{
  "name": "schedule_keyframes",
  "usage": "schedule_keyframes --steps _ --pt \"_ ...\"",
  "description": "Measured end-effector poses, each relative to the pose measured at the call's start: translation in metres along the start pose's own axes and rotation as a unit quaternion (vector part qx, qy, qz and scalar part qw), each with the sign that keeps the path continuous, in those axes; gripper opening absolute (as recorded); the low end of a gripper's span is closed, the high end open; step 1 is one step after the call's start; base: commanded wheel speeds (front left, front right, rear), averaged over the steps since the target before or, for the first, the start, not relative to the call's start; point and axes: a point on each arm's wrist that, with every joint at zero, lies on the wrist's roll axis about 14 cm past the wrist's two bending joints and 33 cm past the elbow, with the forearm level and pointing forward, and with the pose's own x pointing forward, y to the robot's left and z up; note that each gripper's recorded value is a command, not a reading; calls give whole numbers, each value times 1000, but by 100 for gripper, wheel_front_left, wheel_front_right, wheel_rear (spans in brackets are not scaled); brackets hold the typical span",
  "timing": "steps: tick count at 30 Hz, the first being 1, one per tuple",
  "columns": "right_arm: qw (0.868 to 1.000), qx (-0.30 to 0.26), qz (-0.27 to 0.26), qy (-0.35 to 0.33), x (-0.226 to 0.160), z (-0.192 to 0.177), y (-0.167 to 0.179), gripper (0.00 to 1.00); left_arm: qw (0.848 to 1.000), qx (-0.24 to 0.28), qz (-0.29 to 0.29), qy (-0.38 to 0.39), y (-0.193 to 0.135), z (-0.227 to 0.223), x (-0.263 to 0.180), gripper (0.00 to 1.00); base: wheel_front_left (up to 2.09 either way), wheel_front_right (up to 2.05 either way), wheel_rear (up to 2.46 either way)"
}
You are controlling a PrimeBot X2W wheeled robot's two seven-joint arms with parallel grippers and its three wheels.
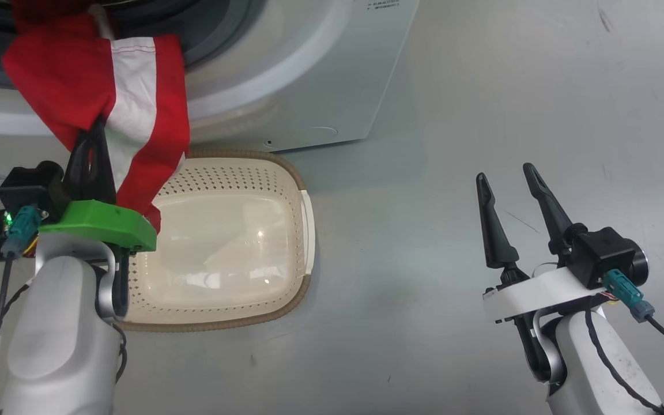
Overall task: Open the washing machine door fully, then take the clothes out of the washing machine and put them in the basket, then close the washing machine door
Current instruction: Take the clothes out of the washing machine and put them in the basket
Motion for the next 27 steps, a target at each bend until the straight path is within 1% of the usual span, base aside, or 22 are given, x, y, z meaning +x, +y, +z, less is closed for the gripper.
schedule_keyframes --steps 7,11,12,13,18,22,27 --pt "1000 -4 13 0 3 -1 6 100 999 10 -21 -44 -13 27 -11 0 0 0 0" --pt "1000 -5 19 1 5 -2 9 100 999 11 -24 -41 -14 22 -22 0 0 0 0" --pt "1000 -5 20 0 5 -2 10 100 999 10 -25 -34 -15 17 -25 0 0 0 0" --pt "1000 -4 23 2 6 -3 12 100 1000 9 -23 -13 -14 3 -34 0 0 0 0" --pt "1000 -3 25 4 6 -5 13 100 998 -1 -20 61 -12 -40 -57 0 0 0 0" --pt "1000 -1 31 7 6 -7 16 100 992 -4 -35 120 -18 -70 -67 0 0 0 0" --pt "999 -1 32 10 7 -10 15 100 984 -5 -39 175 -18 -98 -73 0 0 0 0"
